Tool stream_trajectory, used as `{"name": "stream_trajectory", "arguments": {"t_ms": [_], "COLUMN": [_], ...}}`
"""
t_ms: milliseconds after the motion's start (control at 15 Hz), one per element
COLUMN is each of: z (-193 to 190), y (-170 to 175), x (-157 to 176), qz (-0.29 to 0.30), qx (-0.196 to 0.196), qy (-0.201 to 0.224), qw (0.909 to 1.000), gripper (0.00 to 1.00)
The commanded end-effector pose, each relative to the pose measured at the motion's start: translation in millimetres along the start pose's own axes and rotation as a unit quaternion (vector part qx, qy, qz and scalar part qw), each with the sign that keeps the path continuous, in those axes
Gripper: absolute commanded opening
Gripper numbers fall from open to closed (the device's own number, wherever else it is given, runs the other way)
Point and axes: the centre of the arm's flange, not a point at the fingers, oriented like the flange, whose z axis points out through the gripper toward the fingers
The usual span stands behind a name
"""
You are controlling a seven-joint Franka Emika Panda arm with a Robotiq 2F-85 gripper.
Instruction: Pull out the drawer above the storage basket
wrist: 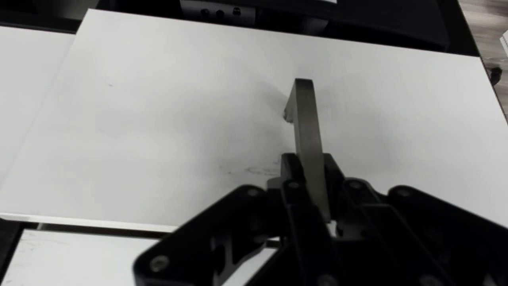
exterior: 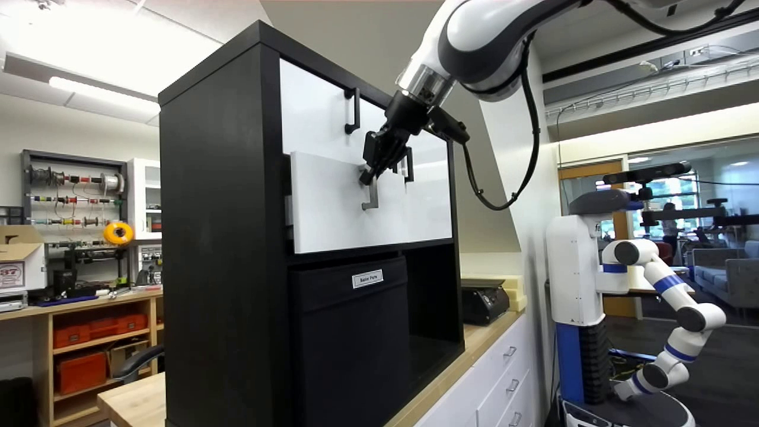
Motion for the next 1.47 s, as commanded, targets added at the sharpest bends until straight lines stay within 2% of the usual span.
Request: {"name": "stream_trajectory", "arguments": {"t_ms": [0,733,1267,1333,1400], "z": [-28.0,-68.3,-87.0,-88.2,-88.2], "y": [4.3,3.0,3.8,3.8,4.1], "x": [-46.3,-119.3,-142.3,-142.8,-144.6], "qz": [-0.006,-0.002,0.0,0.0,-0.001], "qx": [-0.006,-0.025,-0.025,-0.023,-0.024], "qy": [-0.005,-0.026,-0.036,-0.043,-0.046], "qw": [1.0,0.9994,0.999,0.9988,0.9986], "gripper": [0.04,0.04,0.04,0.38,0.42]}}
